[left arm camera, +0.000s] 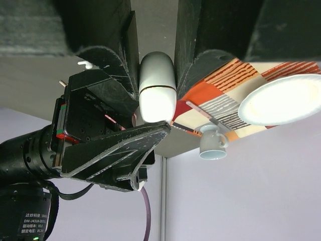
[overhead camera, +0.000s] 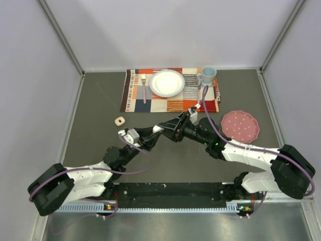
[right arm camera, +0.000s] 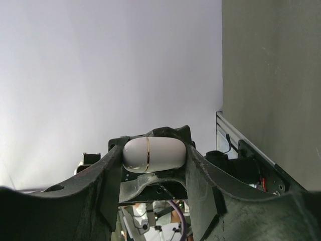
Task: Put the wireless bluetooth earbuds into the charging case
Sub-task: Pass from the right arm to the left, then open the charging case, then pick up the right earbud from the center of the board, then insert the right earbud into the right side groove of the charging case.
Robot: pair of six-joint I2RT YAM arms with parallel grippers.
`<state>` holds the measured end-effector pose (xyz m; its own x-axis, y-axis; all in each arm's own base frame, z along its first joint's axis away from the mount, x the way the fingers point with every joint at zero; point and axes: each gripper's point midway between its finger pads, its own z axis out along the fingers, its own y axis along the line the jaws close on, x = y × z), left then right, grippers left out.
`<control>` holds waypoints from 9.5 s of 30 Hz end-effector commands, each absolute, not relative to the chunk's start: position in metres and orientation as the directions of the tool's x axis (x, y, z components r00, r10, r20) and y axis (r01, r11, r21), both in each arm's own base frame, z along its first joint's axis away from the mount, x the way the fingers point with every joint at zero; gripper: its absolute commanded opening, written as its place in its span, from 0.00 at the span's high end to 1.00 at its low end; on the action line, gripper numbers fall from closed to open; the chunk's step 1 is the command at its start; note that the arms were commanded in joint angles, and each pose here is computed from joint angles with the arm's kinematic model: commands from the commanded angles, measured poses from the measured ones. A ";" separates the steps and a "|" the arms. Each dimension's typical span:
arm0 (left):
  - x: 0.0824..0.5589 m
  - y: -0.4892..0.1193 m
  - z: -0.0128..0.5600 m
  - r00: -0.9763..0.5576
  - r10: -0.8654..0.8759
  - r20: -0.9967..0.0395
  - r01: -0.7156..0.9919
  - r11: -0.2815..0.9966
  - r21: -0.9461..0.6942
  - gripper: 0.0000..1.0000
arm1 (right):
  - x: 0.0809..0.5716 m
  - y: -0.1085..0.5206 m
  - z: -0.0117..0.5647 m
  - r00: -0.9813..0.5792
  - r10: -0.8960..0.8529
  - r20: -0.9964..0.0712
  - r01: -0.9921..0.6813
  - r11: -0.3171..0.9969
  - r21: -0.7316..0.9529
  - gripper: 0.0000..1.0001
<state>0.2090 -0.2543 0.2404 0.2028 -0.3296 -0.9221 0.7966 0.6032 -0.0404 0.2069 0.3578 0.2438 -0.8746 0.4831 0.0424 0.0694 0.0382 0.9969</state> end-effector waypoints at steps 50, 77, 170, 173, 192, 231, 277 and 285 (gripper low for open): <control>0.134 -0.242 0.345 0.331 -0.623 -0.709 0.934 0.326 0.149 1.00 | 0.173 0.314 0.294 -0.427 -0.004 -0.904 -0.830 0.399 0.390 0.01; 0.103 -0.243 0.342 0.328 -0.610 -0.722 0.945 0.216 0.246 1.00 | 0.195 0.313 0.311 -0.482 0.196 -0.854 -0.722 0.463 0.514 0.01; 0.136 -0.214 0.336 0.417 -0.543 -0.728 0.870 0.470 0.149 1.00 | 0.246 0.066 0.026 -0.793 0.274 -0.544 0.284 0.956 0.068 0.66; 0.137 -0.214 0.335 0.417 -0.541 -0.730 0.870 0.471 0.148 1.00 | 0.246 0.066 0.025 -0.796 0.269 -0.542 0.280 0.958 0.064 0.72; 0.139 -0.216 0.335 0.413 -0.534 -0.738 0.870 0.471 0.146 1.00 | 0.252 0.070 0.025 -0.804 0.252 -0.539 0.260 0.964 0.063 0.66; 0.140 -0.215 0.333 0.412 -0.525 -0.745 0.867 0.478 0.142 1.00 | 0.246 0.066 0.023 -0.803 0.264 -0.535 0.278 0.959 0.056 0.81; 0.161 -0.238 0.324 0.347 -0.474 -0.809 0.883 0.457 0.111 1.00 | 0.230 0.168 0.297 -0.116 0.212 -0.970 -0.382 0.892 0.241 0.99; 0.156 -0.240 0.320 0.320 -0.479 -0.818 0.898 0.428 0.101 1.00 | 0.209 0.222 0.342 0.027 0.141 -0.990 -0.485 0.868 0.111 0.99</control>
